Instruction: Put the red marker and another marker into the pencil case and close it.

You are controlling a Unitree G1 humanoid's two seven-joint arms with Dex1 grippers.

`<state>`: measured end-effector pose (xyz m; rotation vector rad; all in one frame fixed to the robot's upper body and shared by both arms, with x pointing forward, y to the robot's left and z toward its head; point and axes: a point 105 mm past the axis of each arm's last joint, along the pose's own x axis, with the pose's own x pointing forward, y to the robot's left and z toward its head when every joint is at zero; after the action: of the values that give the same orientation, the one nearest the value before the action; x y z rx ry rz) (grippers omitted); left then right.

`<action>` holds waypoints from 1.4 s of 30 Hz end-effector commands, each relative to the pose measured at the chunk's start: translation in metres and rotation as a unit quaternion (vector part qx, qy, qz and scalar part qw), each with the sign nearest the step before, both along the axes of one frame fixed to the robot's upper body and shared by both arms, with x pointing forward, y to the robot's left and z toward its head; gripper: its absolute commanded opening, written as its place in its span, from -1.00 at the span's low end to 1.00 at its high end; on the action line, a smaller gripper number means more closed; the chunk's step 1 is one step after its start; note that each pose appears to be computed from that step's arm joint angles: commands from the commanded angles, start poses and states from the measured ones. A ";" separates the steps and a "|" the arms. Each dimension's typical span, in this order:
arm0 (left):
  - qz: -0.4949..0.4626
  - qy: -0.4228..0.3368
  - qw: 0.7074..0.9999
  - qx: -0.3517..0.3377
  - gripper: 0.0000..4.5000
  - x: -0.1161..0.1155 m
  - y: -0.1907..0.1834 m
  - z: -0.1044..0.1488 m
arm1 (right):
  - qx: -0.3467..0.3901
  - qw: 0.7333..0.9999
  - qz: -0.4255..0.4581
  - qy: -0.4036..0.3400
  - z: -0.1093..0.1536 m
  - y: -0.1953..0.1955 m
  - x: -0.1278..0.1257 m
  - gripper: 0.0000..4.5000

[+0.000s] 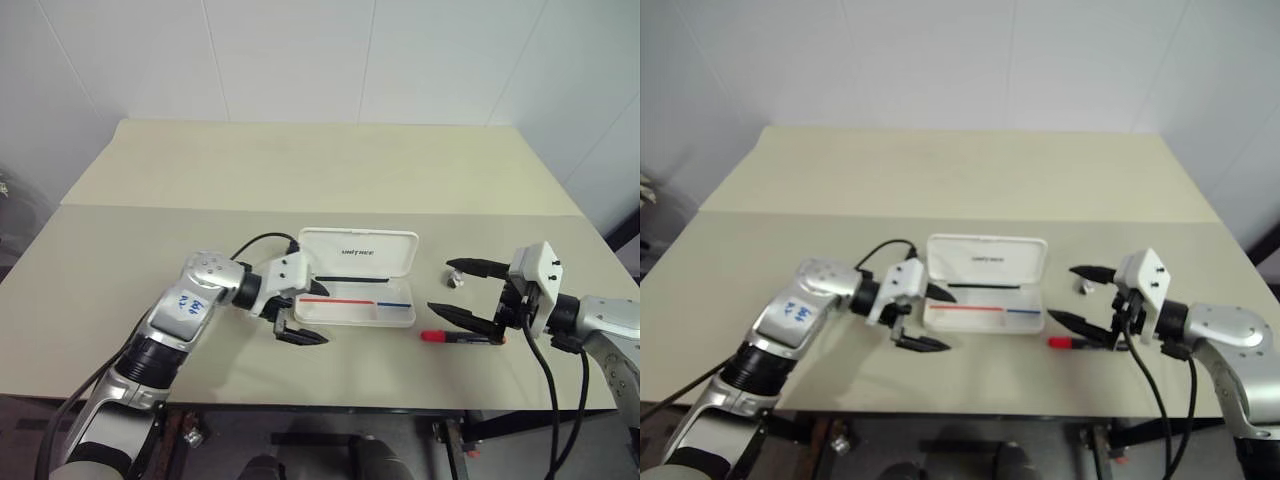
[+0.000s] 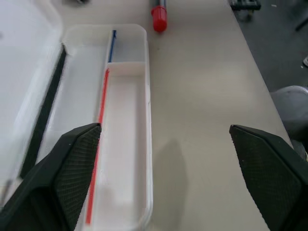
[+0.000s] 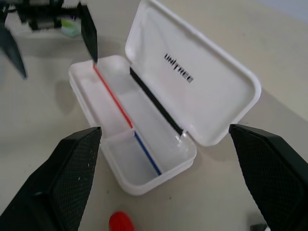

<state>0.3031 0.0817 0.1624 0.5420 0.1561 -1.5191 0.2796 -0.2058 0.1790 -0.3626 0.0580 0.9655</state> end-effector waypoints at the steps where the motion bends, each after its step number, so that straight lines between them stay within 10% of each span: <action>1: -0.007 -0.046 0.998 -0.041 0.98 -0.001 0.018 0.024 | -0.039 0.999 0.021 -0.004 0.003 -0.008 -0.002 1.00; 12: -0.008 -0.032 0.999 -0.024 0.98 -0.012 0.099 0.032 | -0.141 0.983 0.095 0.068 -0.028 -0.032 0.001 1.00; 26: 0.005 -0.050 0.998 -0.024 0.98 -0.013 0.115 0.038 | -0.152 0.972 0.115 0.138 -0.068 -0.045 0.012 1.00; 38: 0.008 -0.057 0.998 -0.025 1.00 -0.012 0.116 0.040 | -0.141 0.975 0.126 0.119 -0.070 -0.039 0.020 -0.71; 42: 0.007 -0.055 0.998 -0.025 1.00 -0.012 0.114 0.038 | -0.140 0.978 0.116 0.103 -0.063 -0.040 0.022 -0.74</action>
<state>0.2956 0.1927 0.1919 0.5593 0.0650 -1.4553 0.3003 -0.2487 0.1026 -0.5126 0.4119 1.2232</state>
